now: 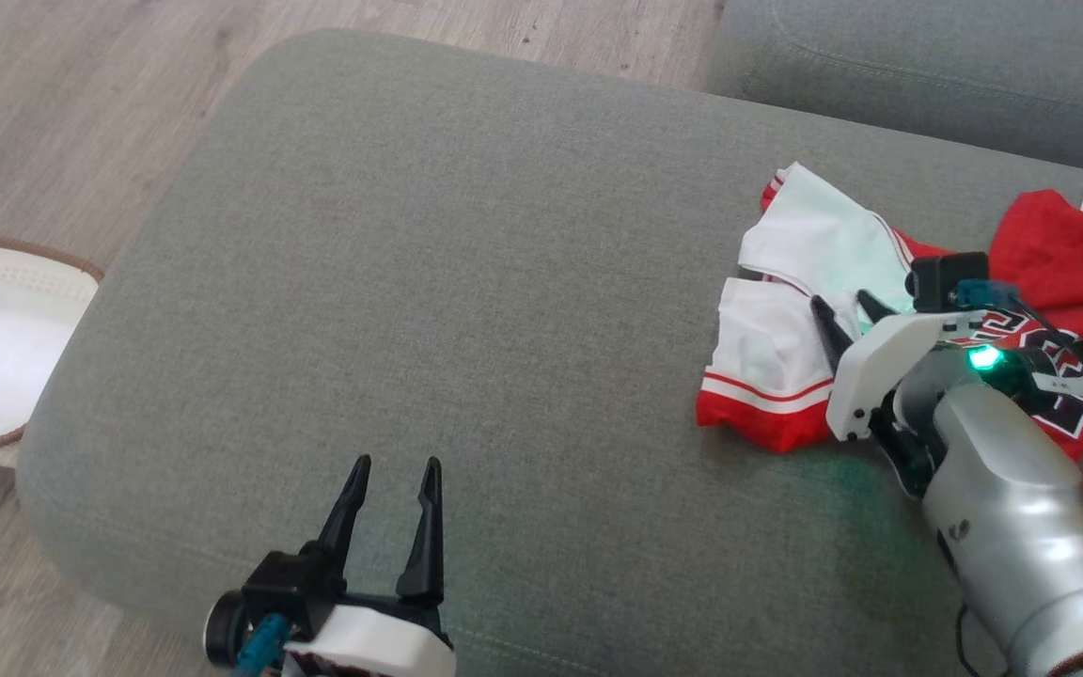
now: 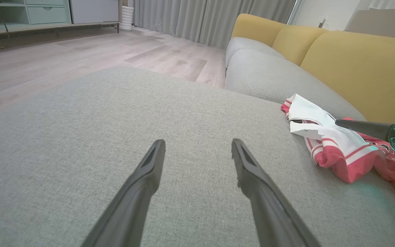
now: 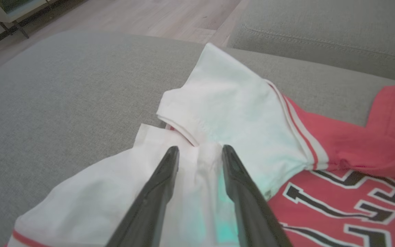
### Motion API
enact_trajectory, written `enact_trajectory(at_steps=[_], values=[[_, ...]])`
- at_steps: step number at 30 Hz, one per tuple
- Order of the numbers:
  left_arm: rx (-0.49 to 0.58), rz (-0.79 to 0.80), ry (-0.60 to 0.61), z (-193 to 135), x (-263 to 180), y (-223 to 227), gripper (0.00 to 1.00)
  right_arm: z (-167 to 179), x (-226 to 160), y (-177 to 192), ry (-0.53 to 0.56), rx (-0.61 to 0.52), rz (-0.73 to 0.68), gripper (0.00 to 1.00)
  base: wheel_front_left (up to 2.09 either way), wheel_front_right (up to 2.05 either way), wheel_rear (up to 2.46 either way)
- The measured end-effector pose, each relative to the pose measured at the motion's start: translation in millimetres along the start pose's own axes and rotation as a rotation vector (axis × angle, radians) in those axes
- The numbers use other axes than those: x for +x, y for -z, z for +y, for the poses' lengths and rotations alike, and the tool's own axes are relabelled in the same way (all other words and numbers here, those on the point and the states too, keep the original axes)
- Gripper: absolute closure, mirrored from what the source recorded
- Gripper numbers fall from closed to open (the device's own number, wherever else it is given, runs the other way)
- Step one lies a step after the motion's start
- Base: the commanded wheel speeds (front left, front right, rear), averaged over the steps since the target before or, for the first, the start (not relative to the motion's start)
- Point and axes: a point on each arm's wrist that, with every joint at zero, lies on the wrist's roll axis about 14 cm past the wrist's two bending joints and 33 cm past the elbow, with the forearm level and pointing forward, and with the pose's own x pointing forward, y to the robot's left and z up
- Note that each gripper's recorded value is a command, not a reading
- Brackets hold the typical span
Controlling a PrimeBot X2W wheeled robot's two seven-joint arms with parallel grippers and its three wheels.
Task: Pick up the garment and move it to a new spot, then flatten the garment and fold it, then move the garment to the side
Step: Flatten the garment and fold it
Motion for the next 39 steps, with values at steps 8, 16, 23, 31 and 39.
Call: enact_trajectory(at_steps=[8, 16, 23, 31, 39], values=[[0.002, 0.003, 0.016, -4.5, 2.4, 0.5, 0.0, 3.8, -9.5, 24.7, -0.034, 0.033, 0.082, 1.0, 0.0, 0.0, 0.0], [0.003, 0.0, 0.028, -7.6, 3.5, -0.2, 0.0, 0.6, -14.2, -4.1, -0.052, 0.035, -0.031, 1.0, 0.0, 0.0, 0.0], [0.008, -0.016, 0.042, -11.1, 3.0, -4.5, 0.0, 13.7, -24.9, -24.3, -0.096, 0.017, -0.116, 1.0, 0.0, 0.0, 0.0], [0.02, -0.035, 0.054, -12.5, 0.7, -9.8, 0.0, 60.7, -49.7, -14.9, -0.233, -0.048, -0.156, 1.0, 0.0, 0.0, 0.0], [0.028, -0.014, 0.078, -18.7, -5.3, -3.3, 0.0, 114.9, -93.4, 46.6, -0.395, -0.121, -0.05, 1.0, 0.0, 0.0, 0.0]])
